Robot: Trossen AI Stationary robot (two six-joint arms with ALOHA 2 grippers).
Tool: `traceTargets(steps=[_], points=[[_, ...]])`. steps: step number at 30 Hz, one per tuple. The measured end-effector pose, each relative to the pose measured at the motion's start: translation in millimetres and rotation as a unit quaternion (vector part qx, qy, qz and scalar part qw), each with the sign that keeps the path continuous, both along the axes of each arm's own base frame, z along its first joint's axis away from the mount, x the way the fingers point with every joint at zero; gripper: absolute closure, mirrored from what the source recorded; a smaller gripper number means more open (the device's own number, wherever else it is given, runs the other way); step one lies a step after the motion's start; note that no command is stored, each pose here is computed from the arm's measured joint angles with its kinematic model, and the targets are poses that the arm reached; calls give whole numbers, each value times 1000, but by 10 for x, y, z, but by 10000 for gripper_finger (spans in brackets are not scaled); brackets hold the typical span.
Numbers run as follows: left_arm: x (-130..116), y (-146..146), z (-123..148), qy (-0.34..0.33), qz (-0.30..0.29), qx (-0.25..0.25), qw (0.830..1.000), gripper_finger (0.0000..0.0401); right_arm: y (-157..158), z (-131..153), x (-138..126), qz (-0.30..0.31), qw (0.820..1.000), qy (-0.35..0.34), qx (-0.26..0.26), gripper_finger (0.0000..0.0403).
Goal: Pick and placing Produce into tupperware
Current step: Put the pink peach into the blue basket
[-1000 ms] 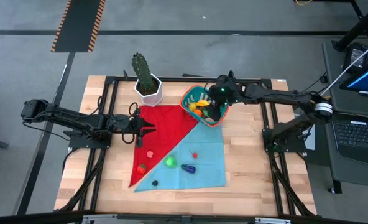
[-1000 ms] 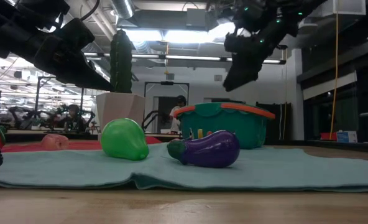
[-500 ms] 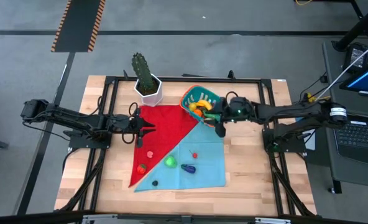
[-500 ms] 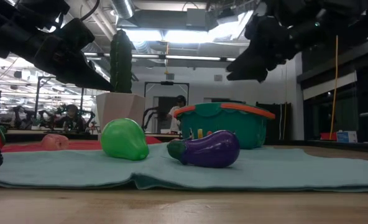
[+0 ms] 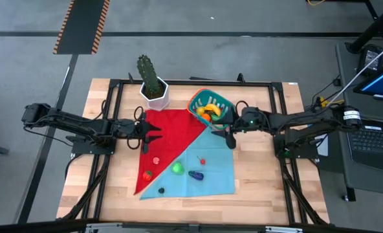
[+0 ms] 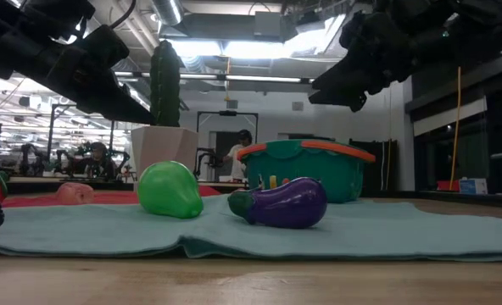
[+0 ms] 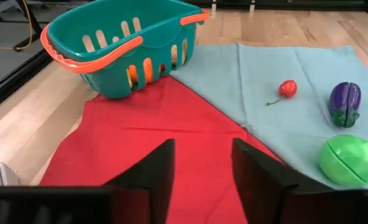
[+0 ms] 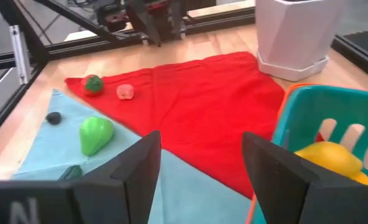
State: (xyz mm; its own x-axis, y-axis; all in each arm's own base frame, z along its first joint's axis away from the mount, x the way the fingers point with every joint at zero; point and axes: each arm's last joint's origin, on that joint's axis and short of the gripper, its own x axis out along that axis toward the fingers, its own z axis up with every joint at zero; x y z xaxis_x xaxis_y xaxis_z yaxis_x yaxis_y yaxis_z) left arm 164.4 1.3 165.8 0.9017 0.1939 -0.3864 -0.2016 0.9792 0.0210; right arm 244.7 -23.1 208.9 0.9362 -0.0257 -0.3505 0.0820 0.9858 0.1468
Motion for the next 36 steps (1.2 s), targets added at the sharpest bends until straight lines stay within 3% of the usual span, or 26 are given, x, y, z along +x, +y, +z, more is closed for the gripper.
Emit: traceTargets(steps=[7, 11, 17, 22, 30, 36], points=[[2, -69, 4, -4, -25, -16, 1000, 198, 78, 13, 11, 18, 1000, -7, -3, 178], [0, -157, 5, -6, -69, -46, 997, 194, 108, 16, 14, 24, 1000, -9, -3, 178], [-21, -291, -2, -1, -86, -103, 991, 202, 109, 16, 14, 19, 1000, -9, 12, 178], [-7, -408, 118, 47, -59, -117, 990, 204, 110, 13, 14, 15, 1000, -8, 24, 178], [108, -676, 367, 99, -58, -92, 989, 204, 147, -18, 4, 14, 999, 11, 46, 178], [231, -823, 402, 191, -24, -98, 976, 204, 152, -73, -18, 18, 998, 42, 36, 178]])
